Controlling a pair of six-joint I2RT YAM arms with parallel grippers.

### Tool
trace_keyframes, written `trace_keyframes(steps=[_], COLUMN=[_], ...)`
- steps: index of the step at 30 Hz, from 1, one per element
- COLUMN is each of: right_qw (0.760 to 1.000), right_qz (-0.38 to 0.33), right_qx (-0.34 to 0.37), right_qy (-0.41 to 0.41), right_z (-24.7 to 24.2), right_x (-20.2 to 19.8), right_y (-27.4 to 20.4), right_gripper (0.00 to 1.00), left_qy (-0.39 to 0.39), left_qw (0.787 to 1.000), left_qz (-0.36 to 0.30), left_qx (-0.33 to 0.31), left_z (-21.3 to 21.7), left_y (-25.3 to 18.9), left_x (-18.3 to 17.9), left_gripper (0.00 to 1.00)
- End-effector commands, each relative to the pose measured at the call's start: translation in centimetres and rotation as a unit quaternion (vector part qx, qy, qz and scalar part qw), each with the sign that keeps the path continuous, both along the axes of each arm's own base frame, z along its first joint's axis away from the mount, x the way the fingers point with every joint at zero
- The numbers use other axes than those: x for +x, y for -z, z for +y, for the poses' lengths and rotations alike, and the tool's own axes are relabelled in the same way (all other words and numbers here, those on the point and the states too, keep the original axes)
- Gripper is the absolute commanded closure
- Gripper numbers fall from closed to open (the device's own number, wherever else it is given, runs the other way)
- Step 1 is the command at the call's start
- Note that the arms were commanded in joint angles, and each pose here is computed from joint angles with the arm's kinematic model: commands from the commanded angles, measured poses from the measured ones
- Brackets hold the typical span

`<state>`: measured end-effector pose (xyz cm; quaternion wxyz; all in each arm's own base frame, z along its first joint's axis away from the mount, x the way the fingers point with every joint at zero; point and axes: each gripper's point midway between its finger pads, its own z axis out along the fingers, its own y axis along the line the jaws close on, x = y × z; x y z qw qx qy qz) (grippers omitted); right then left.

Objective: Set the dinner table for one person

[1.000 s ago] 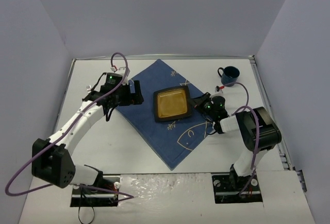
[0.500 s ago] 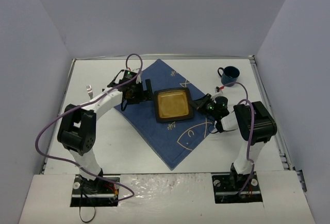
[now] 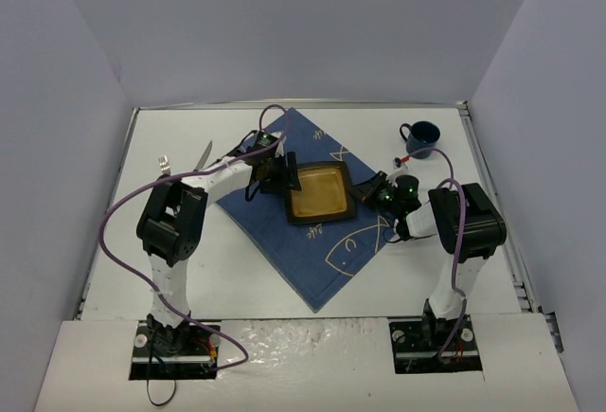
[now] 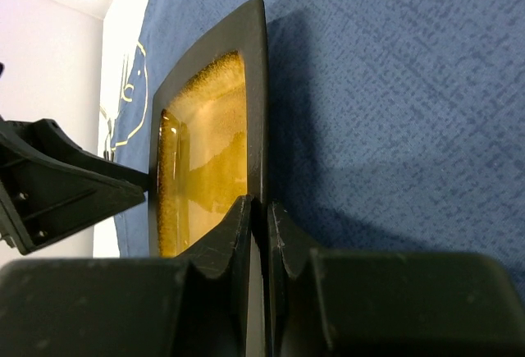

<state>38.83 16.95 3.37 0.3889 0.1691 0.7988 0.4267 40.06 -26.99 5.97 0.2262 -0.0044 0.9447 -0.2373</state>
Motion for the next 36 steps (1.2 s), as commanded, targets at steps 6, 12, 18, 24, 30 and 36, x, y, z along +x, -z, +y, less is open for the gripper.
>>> trace_keyframes(steps=[6, 12, 18, 24, 30, 36], right_qw=[0.999, 0.997, 0.993, 0.983, 0.97, 0.953], right_qz=[-0.032, -0.033, -0.049, -0.063, -0.069, -0.097], right_qx=[-0.031, -0.055, -0.102, -0.164, -0.204, -0.236], right_qy=[-0.025, -0.031, -0.039, -0.058, -0.113, -0.162], right_z=[0.2, 0.0, -0.5, -0.3, 1.4, 4.1], right_x=[0.8, 1.0, 2.0, 3.5, 5.8, 8.1], right_y=[-1.0, -1.6, -3.8, -6.4, -6.9, -7.7], right_gripper=[1.0, 1.0, 1.0, 1.0, 1.0, 1.0], left_qy=[-0.005, 0.0, -0.006, -0.038, -0.084, -0.12], left_qw=[1.0, 0.999, 0.997, 0.993, 0.986, 0.981], left_qz=[-0.024, -0.033, -0.067, -0.085, -0.108, -0.118], left_qx=[-0.007, -0.024, -0.047, -0.079, -0.095, -0.101], left_z=[-1.7, -2.3, -2.5, -1.9, -0.6, 0.2], left_y=[-2.5, -3.4, -6.5, -9.0, -10.1, -9.2], left_x=[1.1, 0.9, 1.1, 0.0, -1.0, -1.4], left_gripper=[0.54, 0.78, 1.0, 1.0, 1.0, 1.0])
